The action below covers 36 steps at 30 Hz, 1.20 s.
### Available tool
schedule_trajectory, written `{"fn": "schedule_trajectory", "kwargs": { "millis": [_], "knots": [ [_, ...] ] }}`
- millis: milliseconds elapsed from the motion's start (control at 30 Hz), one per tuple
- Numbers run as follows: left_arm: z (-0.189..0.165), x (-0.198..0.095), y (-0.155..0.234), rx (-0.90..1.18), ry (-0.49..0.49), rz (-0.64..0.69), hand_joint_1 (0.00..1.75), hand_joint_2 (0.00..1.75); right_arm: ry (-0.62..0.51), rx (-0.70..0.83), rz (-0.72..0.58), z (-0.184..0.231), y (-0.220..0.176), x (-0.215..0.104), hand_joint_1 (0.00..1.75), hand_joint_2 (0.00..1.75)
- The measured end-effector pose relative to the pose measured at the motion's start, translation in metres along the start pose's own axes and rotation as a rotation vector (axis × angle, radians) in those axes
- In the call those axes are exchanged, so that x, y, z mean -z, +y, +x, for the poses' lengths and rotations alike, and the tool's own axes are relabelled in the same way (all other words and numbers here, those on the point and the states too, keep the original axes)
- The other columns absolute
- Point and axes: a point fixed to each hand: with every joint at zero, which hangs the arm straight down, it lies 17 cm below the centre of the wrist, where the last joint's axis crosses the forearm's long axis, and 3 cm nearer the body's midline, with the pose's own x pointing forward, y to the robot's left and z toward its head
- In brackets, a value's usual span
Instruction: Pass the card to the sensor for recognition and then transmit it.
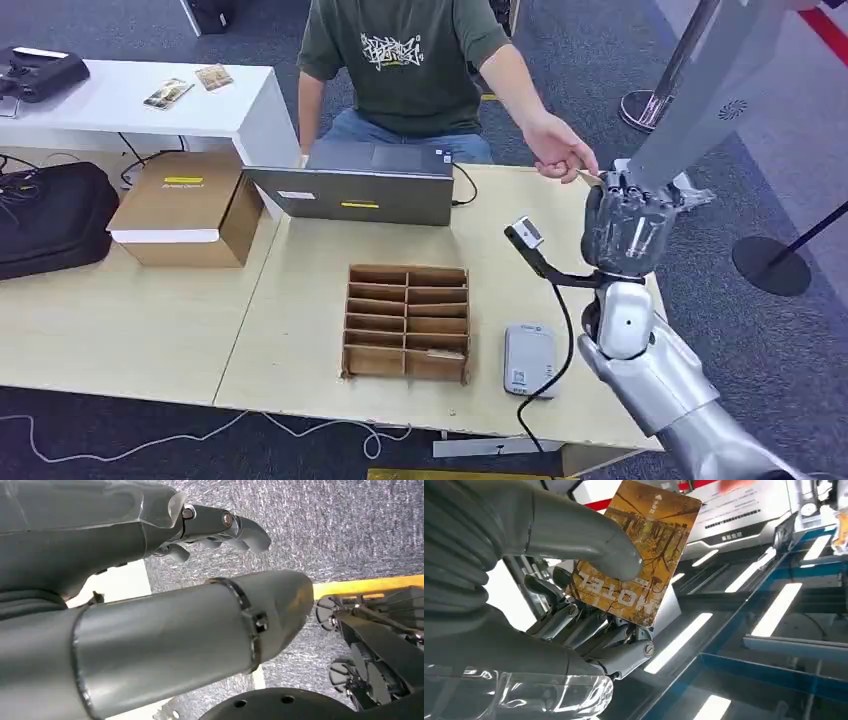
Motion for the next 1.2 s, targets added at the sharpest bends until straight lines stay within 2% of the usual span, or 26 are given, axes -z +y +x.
{"fn": "schedule_trajectory", "kwargs": {
  "millis": [500,933,967,1000,1200],
  "knots": [
    [-0.002,0.000,0.002,0.061,0.017,-0.005,0.00,0.00,-0.131,-0.078,-0.023,0.063,0.001,0.080,1.75,1.75],
    [-0.002,0.000,0.002,0.056,0.017,-0.004,0.00,0.00,-0.189,-0.105,0.003,0.084,0.008,0.089,1.75,1.75],
    [-0.002,0.000,0.002,0.056,0.018,-0.004,0.00,0.00,-0.191,-0.104,0.004,0.086,0.008,0.089,1.66,1.75],
    [-0.002,0.000,0.002,0.053,0.019,-0.003,0.00,0.00,-0.196,-0.104,0.004,0.087,0.008,0.089,0.00,1.75],
    [-0.002,0.000,0.002,0.050,0.019,0.000,0.00,0.00,-0.212,-0.101,0.009,0.089,0.009,0.091,0.00,1.75]
  ]
}}
